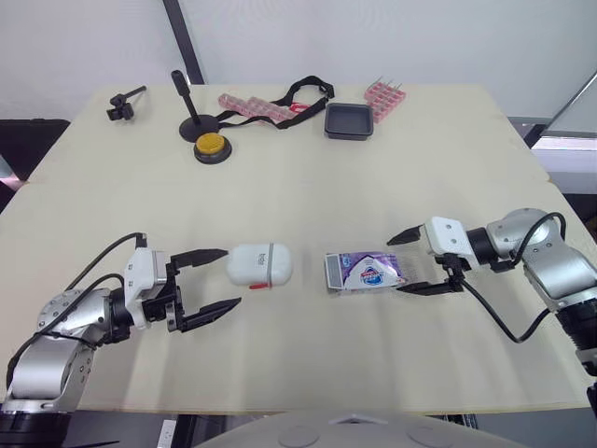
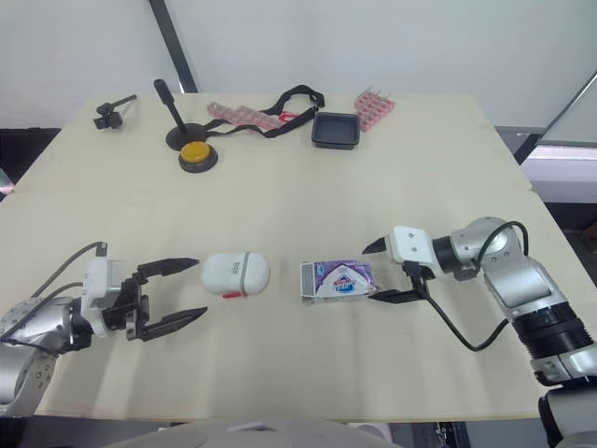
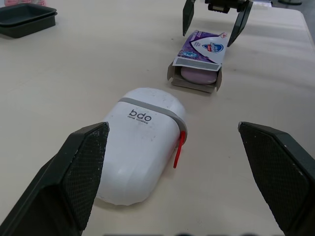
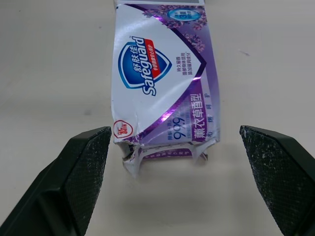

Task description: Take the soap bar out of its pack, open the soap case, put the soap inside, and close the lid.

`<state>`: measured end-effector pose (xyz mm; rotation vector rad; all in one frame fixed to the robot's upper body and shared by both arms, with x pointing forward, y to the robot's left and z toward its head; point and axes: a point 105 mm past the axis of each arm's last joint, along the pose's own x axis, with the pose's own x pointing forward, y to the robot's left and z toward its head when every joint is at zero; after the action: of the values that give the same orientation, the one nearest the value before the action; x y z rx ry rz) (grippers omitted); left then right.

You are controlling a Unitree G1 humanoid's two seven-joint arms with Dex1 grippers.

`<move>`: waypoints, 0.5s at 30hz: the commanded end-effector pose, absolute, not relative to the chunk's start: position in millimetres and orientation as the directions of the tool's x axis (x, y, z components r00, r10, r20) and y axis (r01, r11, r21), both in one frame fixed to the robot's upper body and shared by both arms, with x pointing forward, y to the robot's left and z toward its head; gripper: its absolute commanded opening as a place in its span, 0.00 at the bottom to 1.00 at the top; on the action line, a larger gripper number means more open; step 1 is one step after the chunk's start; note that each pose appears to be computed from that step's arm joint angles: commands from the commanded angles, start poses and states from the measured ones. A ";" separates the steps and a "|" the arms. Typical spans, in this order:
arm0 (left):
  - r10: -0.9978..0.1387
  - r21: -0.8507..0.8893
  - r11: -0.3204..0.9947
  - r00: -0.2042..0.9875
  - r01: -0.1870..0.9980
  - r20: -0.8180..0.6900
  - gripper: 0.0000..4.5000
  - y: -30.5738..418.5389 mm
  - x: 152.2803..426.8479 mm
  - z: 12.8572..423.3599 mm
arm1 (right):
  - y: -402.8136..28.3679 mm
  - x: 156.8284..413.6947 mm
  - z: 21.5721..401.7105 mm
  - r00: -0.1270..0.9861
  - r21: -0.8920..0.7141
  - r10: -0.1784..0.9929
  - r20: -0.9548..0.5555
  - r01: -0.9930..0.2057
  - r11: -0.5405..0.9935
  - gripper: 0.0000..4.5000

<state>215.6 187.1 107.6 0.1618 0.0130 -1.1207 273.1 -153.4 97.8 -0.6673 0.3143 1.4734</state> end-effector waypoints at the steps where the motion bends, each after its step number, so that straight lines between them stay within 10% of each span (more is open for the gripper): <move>1: -0.900 0.162 0.414 0.430 0.896 -0.074 1.00 184.5 214.6 115.5 | -151.7 276.6 105.2 0.107 -0.242 0.815 -0.569 -0.969 -0.042 1.00; 15: -0.891 0.160 0.430 0.447 0.888 -0.082 1.00 185.6 214.5 114.2 | -150.0 275.5 98.3 0.099 -0.219 0.812 -0.575 -0.975 -0.036 0.88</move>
<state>215.8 187.8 106.8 0.1622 0.0129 -1.1014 275.3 -149.2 95.0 -0.6438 0.3235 1.4744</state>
